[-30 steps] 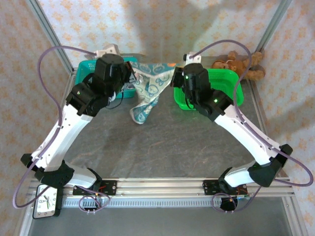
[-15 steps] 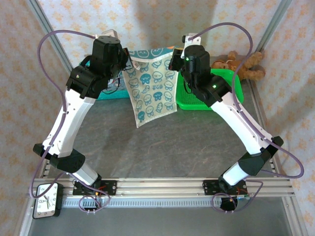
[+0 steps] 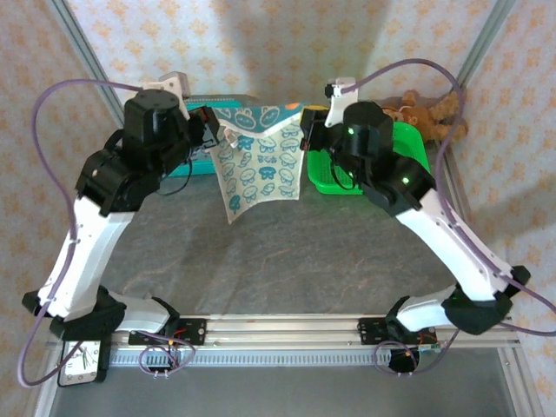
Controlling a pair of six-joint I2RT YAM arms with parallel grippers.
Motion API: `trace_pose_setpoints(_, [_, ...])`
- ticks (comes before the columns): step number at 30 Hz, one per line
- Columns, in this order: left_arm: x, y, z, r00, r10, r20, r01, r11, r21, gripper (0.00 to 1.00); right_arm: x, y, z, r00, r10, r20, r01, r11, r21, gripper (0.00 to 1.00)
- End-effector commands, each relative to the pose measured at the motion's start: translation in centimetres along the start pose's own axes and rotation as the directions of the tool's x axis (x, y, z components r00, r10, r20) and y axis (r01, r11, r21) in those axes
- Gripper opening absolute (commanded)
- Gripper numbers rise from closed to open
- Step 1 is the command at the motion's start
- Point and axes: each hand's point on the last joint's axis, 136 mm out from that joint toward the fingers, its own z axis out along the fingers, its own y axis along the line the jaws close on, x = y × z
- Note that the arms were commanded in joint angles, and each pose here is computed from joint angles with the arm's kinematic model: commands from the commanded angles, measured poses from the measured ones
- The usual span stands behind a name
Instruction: Fold and stack the towels
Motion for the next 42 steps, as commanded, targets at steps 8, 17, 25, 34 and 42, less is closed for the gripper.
trace_pose_setpoints(8, [0.5,0.0,-7.0,0.996,-0.082,0.033,0.079,0.994,0.079,0.00,-0.8,2.6,-6.6,1.000,-0.004,-0.004,0.003,0.996,-0.093,0.00])
trace_pose_setpoints(17, [3.3,2.5,-0.9,0.998,-0.012,-0.056,0.006,0.995,-0.101,0.00,2.5,-1.8,-1.7,0.995,0.034,-0.095,-0.025,0.994,0.104,0.00])
trace_pose_setpoints(25, [6.3,7.6,10.7,0.977,-0.062,-0.202,0.021,0.980,-0.200,0.00,8.5,-6.8,8.0,0.953,0.108,-0.282,-0.057,0.981,0.184,0.00])
trace_pose_setpoints(34, [12.7,12.6,20.4,0.929,-0.033,-0.369,-0.068,0.964,-0.256,0.00,17.3,-12.3,15.2,0.890,0.131,-0.438,-0.010,0.963,0.268,0.00])
trace_pose_setpoints(42, [18.2,16.1,21.5,0.885,-0.073,-0.460,-0.093,0.940,-0.327,0.00,23.2,-14.0,16.0,0.831,0.162,-0.532,0.001,0.957,0.292,0.00])
